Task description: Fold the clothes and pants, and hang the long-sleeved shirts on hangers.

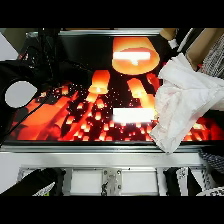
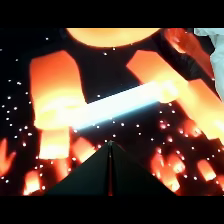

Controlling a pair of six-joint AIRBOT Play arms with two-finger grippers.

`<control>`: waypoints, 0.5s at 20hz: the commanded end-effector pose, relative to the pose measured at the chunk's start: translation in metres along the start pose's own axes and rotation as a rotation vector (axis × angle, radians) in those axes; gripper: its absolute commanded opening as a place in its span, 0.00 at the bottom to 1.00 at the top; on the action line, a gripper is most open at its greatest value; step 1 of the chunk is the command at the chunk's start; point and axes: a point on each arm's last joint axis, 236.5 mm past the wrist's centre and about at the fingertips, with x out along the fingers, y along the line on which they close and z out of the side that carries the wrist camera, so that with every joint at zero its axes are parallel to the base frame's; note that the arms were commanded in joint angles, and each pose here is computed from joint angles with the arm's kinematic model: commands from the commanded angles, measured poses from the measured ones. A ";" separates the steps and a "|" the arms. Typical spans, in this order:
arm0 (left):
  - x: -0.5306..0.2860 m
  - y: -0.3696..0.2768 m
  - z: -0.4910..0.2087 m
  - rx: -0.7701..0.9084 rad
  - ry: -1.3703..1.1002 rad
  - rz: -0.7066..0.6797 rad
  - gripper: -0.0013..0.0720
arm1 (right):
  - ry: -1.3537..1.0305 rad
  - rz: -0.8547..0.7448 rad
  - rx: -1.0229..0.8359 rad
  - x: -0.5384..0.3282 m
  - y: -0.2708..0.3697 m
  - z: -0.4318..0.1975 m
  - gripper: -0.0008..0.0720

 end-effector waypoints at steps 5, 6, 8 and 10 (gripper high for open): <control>0.001 0.003 -0.002 -0.011 0.007 0.004 0.04 | 0.380 0.711 0.190 -0.025 0.192 -0.114 0.52; 0.002 0.006 -0.008 -0.035 0.018 0.004 0.04 | 0.460 0.788 0.150 -0.038 0.222 -0.135 0.52; 0.004 0.013 -0.027 -0.127 0.047 -0.024 0.04 | 0.587 0.920 0.120 -0.067 0.279 -0.166 0.52; 0.007 0.023 -0.042 -0.230 0.047 -0.056 0.04 | 0.681 1.073 0.138 -0.106 0.335 -0.186 0.52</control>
